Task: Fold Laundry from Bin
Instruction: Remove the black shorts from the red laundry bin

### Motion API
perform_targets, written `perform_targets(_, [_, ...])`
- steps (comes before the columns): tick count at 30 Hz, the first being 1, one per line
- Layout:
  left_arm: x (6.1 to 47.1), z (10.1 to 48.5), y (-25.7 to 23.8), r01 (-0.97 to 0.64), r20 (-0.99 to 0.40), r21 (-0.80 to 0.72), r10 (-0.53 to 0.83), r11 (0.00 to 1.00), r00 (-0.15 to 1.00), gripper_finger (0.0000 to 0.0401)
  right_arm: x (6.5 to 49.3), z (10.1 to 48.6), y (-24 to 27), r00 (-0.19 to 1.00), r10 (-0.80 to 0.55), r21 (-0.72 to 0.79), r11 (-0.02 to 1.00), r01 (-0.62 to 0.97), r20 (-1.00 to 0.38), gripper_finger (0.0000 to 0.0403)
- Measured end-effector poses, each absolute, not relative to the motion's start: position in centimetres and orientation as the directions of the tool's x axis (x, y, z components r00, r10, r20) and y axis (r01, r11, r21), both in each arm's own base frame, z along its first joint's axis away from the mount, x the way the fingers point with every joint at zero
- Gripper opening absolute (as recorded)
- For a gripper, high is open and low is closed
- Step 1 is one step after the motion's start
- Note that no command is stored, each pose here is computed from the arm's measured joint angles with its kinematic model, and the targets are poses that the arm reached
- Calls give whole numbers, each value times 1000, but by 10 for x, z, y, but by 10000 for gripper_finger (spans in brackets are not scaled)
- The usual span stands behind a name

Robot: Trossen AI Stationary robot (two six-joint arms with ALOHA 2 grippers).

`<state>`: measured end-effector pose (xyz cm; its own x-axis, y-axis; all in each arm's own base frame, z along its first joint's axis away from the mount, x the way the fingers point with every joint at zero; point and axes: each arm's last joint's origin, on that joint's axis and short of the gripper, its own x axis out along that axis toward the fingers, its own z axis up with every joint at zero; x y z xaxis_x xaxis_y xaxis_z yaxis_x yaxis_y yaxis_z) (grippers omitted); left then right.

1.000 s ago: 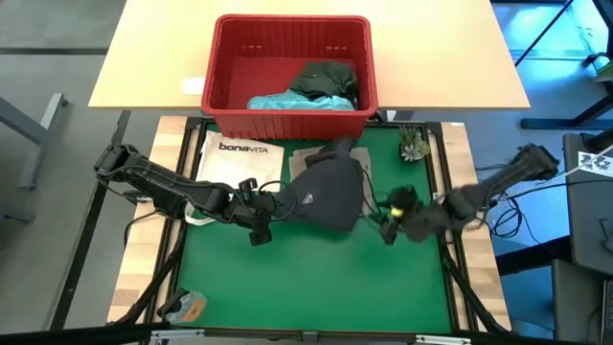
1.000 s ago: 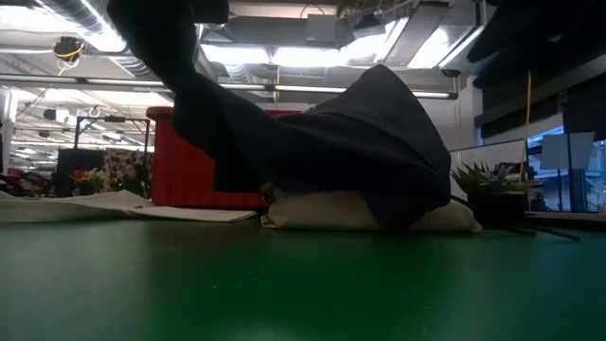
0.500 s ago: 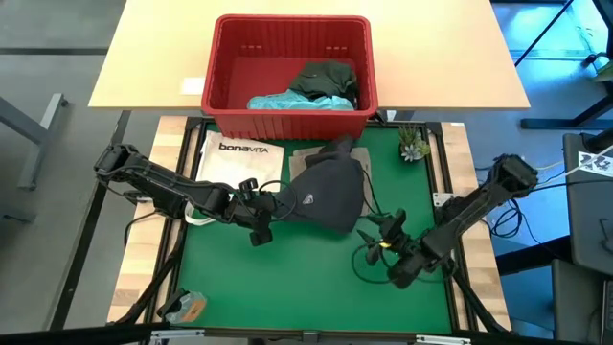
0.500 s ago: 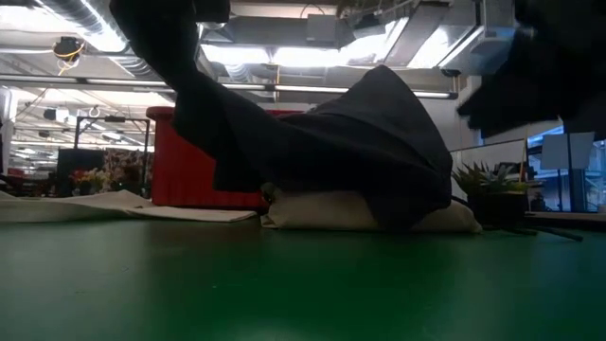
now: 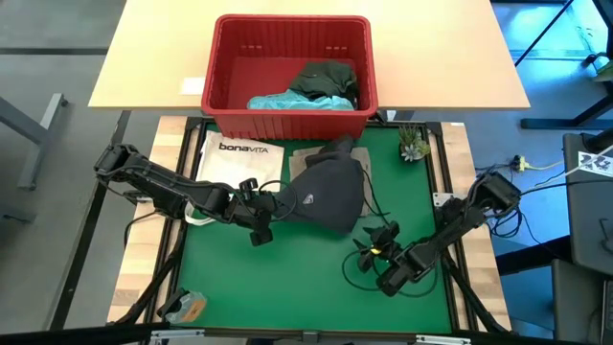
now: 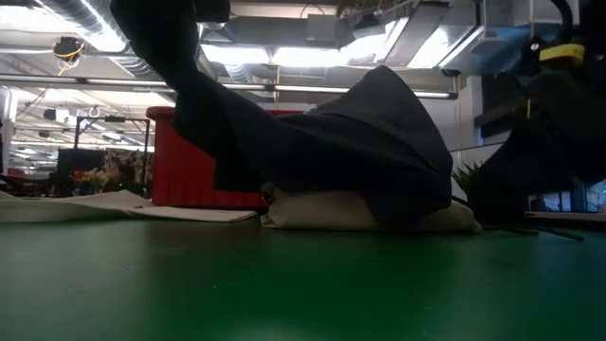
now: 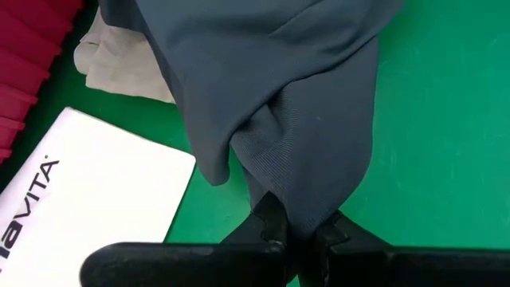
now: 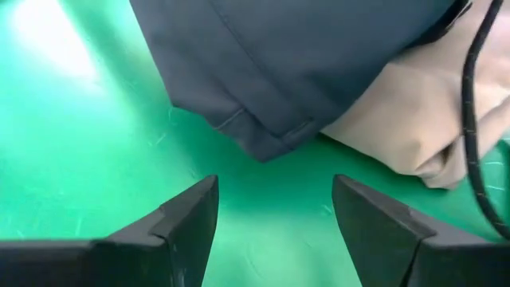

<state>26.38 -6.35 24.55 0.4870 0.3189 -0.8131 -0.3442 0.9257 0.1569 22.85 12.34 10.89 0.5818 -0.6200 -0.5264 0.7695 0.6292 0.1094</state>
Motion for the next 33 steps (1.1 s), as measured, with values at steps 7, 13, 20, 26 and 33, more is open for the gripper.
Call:
perform_targets(7, [264,246,-64,-344,-813,157,320,926,487,0,233,98,126,591,-629,120,627,770,-504,245])
perform_targets(13, [264,246,-64,-344,-813,157,319,926,488,0,237,93,127,599,-646,125,624,772,-473,245])
perform_targets(20, [264,246,-64,-345,-811,155,319,926,491,0,249,93,109,562,-670,169,558,812,-486,246])
perform_targets(26, [264,246,-64,-344,-811,155,318,926,490,0,261,92,90,525,-639,209,505,837,-562,246])
perform_targets(33, [264,246,-64,-344,-811,155,318,926,490,0,272,98,93,596,-628,196,588,785,-501,246])
